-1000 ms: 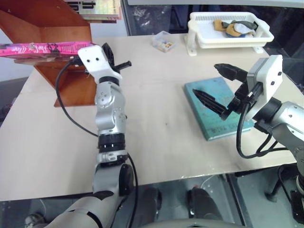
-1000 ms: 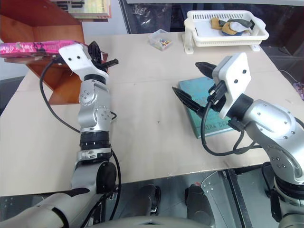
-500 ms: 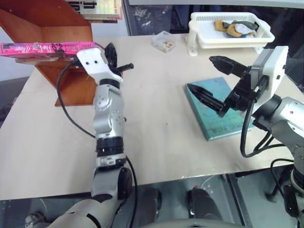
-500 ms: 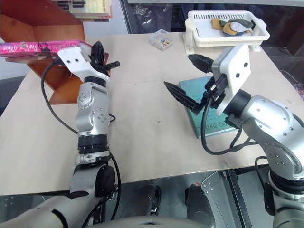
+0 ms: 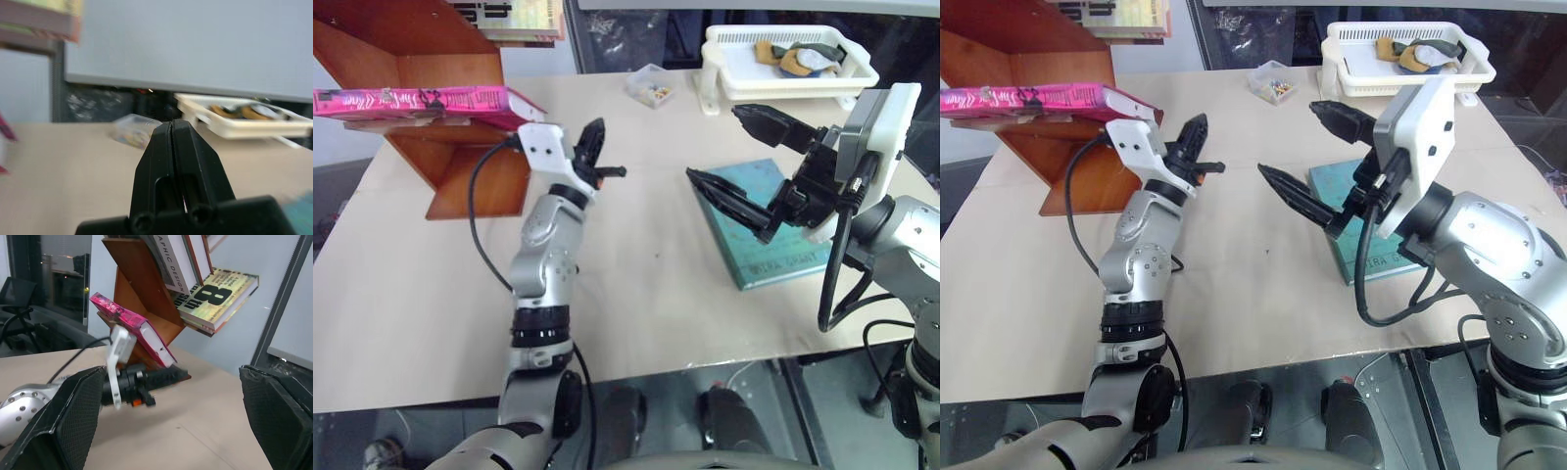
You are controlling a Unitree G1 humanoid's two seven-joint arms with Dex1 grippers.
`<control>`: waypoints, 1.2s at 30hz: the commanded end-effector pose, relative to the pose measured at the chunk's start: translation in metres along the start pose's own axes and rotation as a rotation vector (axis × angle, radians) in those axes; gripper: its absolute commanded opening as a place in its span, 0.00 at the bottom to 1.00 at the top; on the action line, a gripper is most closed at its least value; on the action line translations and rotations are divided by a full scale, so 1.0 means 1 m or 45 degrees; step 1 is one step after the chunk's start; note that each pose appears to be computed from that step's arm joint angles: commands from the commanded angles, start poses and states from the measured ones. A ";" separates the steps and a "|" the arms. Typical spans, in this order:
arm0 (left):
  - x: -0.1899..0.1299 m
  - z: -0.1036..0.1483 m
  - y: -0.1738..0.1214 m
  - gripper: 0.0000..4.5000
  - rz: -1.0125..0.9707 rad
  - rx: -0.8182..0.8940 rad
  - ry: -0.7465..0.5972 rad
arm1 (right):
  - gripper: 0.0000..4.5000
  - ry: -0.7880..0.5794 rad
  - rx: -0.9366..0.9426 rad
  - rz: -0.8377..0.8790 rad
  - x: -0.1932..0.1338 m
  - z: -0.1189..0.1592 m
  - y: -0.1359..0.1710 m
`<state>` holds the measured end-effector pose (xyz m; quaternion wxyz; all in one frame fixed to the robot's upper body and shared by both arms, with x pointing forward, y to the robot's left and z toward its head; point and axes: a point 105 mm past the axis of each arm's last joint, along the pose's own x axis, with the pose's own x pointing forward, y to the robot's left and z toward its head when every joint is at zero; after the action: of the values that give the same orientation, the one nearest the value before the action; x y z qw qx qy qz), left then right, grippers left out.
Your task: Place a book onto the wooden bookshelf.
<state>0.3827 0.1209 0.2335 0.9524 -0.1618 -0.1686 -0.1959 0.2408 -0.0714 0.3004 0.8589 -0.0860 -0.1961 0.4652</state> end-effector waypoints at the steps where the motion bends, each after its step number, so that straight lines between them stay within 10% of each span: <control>1: -0.006 -0.001 -0.016 0.01 -0.130 0.019 0.063 | 1.00 0.050 -0.025 -0.029 -0.007 -0.005 0.002; 5: -0.024 -0.016 -0.005 0.12 -0.196 0.074 0.203 | 1.00 0.285 -0.038 -0.073 -0.026 -0.040 0.001; 13: -0.093 -0.016 0.039 0.90 -0.384 0.268 0.532 | 1.00 0.582 0.102 -0.217 -0.096 -0.083 0.025; 36: -0.182 0.007 0.092 0.90 -0.376 0.374 0.857 | 1.00 0.890 0.198 -0.420 -0.168 -0.108 0.027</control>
<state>0.2618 0.2618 0.1339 0.9266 0.0584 0.1303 -0.3478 0.1818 -0.1915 0.1509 0.9414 -0.1367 0.1317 0.2789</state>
